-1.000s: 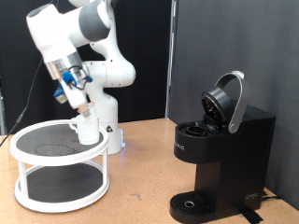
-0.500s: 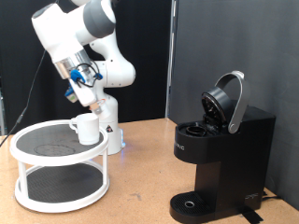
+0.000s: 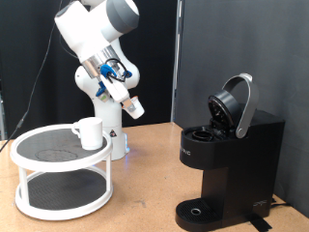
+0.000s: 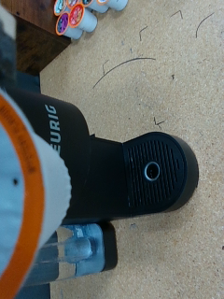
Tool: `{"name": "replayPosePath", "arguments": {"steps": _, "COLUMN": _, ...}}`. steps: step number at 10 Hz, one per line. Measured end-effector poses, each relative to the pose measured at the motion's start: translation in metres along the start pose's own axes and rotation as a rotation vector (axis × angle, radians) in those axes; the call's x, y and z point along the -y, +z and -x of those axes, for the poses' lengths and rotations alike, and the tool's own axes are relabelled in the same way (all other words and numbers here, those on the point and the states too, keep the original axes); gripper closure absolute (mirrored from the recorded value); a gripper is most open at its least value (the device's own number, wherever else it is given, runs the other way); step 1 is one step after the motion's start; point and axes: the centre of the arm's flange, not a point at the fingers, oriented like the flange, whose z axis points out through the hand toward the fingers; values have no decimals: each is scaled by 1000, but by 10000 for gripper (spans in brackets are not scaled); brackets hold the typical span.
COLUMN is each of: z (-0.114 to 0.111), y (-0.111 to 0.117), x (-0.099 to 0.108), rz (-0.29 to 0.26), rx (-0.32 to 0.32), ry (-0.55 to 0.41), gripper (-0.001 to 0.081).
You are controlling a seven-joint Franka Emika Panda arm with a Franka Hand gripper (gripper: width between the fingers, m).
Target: Make a cup of coffee with the keurig machine
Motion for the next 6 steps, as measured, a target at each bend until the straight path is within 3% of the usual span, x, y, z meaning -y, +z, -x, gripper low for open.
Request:
{"name": "replayPosePath", "arguments": {"steps": 3, "z": -3, "y": 2, "x": -4, "rz": 99, "rx": 18, "ry": -15, "gripper": 439}}
{"name": "replayPosePath", "arguments": {"steps": 6, "z": 32, "y": 11, "x": -19, "rz": 153, "rx": 63, "ry": -11, "gripper": 439}}
